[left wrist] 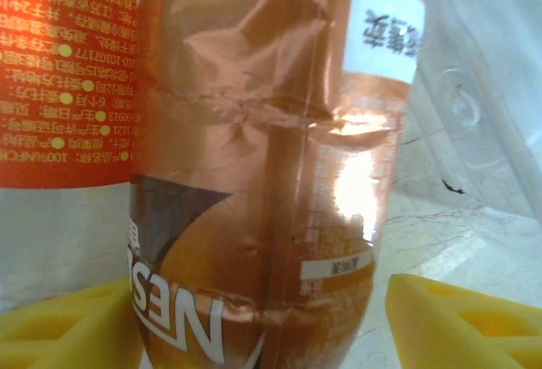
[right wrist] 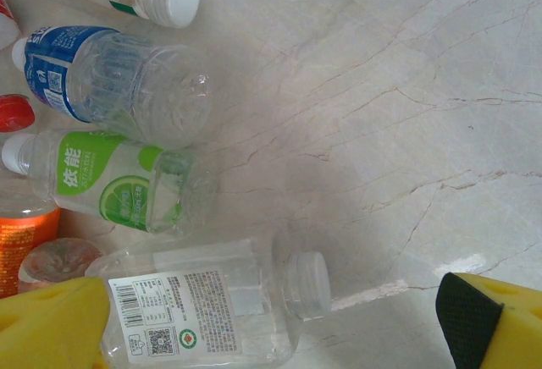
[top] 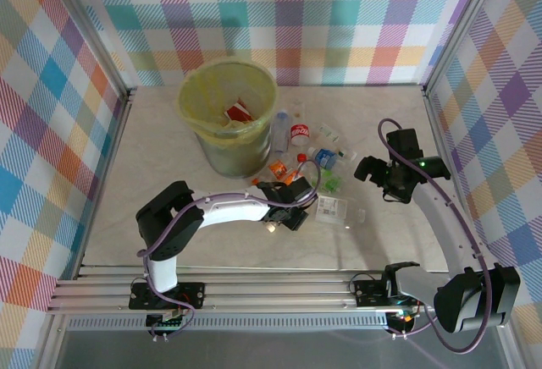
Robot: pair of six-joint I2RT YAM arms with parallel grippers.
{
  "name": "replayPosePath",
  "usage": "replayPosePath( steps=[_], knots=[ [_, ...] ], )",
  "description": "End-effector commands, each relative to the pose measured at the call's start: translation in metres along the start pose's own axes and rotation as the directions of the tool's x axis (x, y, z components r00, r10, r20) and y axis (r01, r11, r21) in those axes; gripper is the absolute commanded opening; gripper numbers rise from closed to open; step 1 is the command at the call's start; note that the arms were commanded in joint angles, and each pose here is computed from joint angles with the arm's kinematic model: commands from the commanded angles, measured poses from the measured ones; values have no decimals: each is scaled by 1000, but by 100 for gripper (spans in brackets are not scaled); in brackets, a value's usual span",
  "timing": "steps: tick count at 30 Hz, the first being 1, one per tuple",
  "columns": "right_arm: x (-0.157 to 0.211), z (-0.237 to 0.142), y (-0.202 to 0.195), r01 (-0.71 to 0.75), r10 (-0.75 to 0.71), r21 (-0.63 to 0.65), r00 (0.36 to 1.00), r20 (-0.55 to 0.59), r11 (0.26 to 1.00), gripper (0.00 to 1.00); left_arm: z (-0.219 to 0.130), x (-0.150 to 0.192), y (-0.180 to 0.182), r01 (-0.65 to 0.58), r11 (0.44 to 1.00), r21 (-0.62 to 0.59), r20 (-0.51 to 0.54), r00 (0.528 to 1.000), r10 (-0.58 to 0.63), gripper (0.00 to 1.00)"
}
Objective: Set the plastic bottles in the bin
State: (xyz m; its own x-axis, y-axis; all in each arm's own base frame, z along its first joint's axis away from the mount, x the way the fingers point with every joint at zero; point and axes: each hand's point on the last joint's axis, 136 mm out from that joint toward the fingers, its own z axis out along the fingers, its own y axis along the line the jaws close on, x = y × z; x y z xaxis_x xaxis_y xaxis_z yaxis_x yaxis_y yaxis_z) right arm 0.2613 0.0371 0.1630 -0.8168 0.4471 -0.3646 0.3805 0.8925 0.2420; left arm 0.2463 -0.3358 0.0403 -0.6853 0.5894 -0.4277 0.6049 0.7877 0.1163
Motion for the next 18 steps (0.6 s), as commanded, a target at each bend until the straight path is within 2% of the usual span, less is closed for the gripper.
replayPosePath(
  steps=[1,4,9,18],
  knots=[
    [0,-6,-3,6,-6,3,1000,8,1000,100,1,-3,-1,-10,1000,-20,-4,1000,10,68],
    [1,-5,-4,4,-4,3,1000,8,1000,100,3,-4,-1,-13,1000,-24,-5,1000,13,66],
    [2,-6,-5,6,-6,5,1000,13,1000,100,0,-5,2,-15,999,-42,-5,1000,15,52],
    [0,-15,3,41,-39,-47,999,36,998,100,-55,-25,7,11,1000,-4,77,997,-10,40]
  ],
)
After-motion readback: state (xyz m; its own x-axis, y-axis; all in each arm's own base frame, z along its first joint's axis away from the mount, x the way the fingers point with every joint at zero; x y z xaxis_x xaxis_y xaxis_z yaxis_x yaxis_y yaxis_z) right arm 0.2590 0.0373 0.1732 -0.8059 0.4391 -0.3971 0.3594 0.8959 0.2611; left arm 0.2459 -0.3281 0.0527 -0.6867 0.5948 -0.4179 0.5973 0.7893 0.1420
